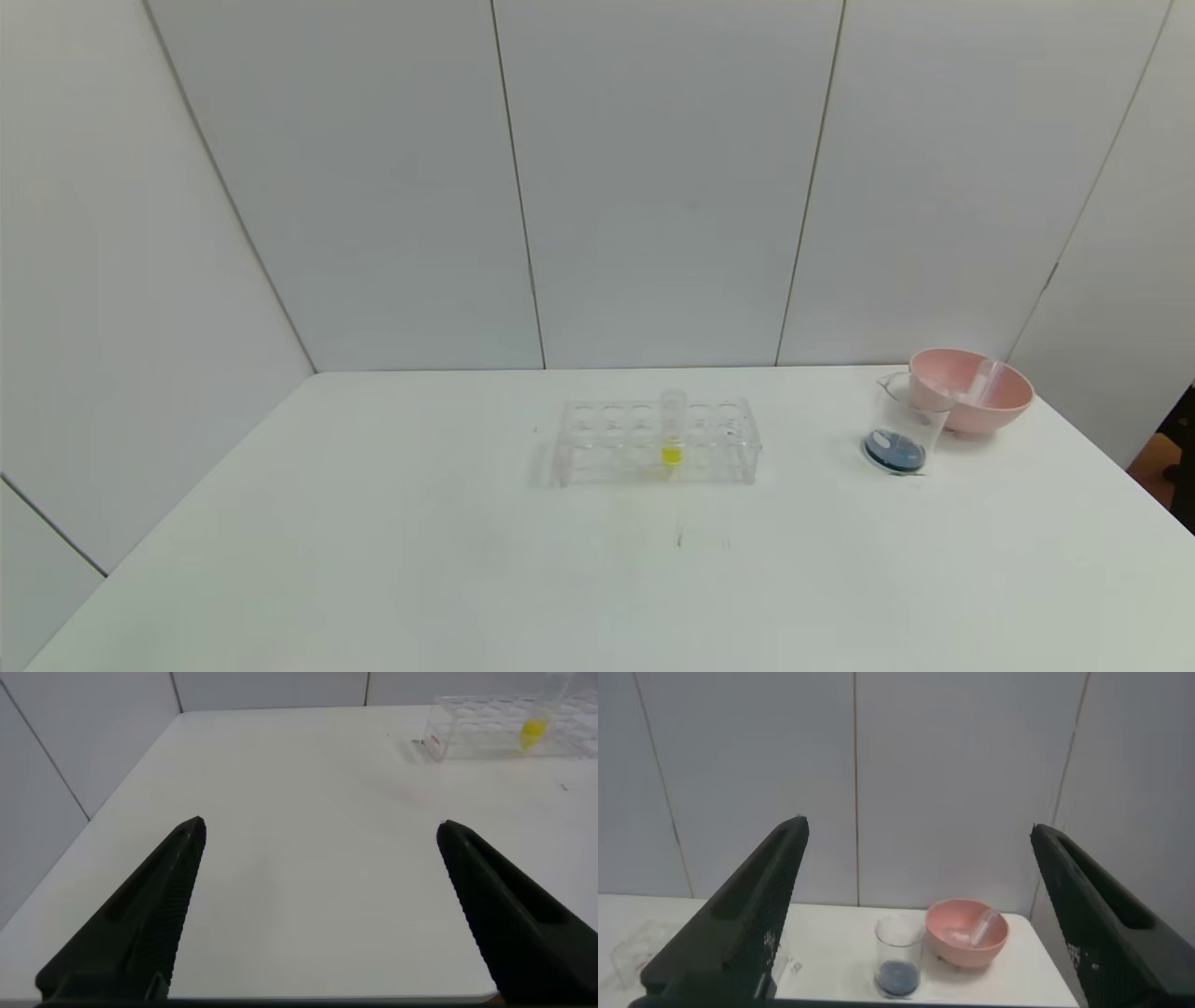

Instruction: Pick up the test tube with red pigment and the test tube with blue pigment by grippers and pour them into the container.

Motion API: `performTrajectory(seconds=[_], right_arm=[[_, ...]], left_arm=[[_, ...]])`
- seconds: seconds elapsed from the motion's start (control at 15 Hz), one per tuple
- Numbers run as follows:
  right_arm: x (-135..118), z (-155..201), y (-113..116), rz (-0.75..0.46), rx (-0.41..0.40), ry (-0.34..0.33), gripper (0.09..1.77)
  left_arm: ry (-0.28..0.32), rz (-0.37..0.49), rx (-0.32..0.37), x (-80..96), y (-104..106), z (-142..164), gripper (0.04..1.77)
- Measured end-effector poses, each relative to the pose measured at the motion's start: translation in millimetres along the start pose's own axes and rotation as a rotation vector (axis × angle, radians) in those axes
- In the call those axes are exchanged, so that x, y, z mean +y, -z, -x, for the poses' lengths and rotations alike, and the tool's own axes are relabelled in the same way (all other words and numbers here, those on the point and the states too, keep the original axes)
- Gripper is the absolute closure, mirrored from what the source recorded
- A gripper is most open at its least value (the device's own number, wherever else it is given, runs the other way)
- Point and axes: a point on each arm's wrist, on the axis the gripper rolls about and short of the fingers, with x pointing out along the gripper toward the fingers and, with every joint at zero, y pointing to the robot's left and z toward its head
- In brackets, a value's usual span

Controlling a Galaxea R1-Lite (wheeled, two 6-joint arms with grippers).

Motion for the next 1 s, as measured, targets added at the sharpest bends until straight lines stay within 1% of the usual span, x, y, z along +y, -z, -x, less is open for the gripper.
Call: performTrajectory(seconds=[0.2, 0.27, 0.4, 0.67, 0.8, 0.93, 1.0], right_arm=[[-5, 57, -7, 0.023, -0.004, 0.023, 0.16], [-7, 75, -7, 0.034, -0.011, 0.041, 0.16], [-7, 104, -9, 0.051, -0.063, 0.068, 0.16], [-5, 144, 2, 0.064, -0.119, 0.071, 0.16], [-5, 153, 16, 0.072, -0.129, 0.056, 0.16], [-4, 153, 38, 0.077, -0.106, 0.048, 0.16], [-4, 152, 53, 0.08, -0.085, 0.045, 0.16]], left_arm=[[0.0, 0.0, 0.0, 0.0, 0, 0, 0.05], [0.0, 0.0, 0.0, 0.0, 0, 0, 0.05], [0.0, 0.0, 0.0, 0.0, 0, 0, 0.05], [0.0, 0.0, 0.0, 0.0, 0, 0, 0.05], [0.0, 0.0, 0.0, 0.0, 0, 0, 0.05], [0.0, 0.0, 0.0, 0.0, 0, 0, 0.05], [0.0, 0.0, 0.0, 0.0, 0, 0, 0.05]])
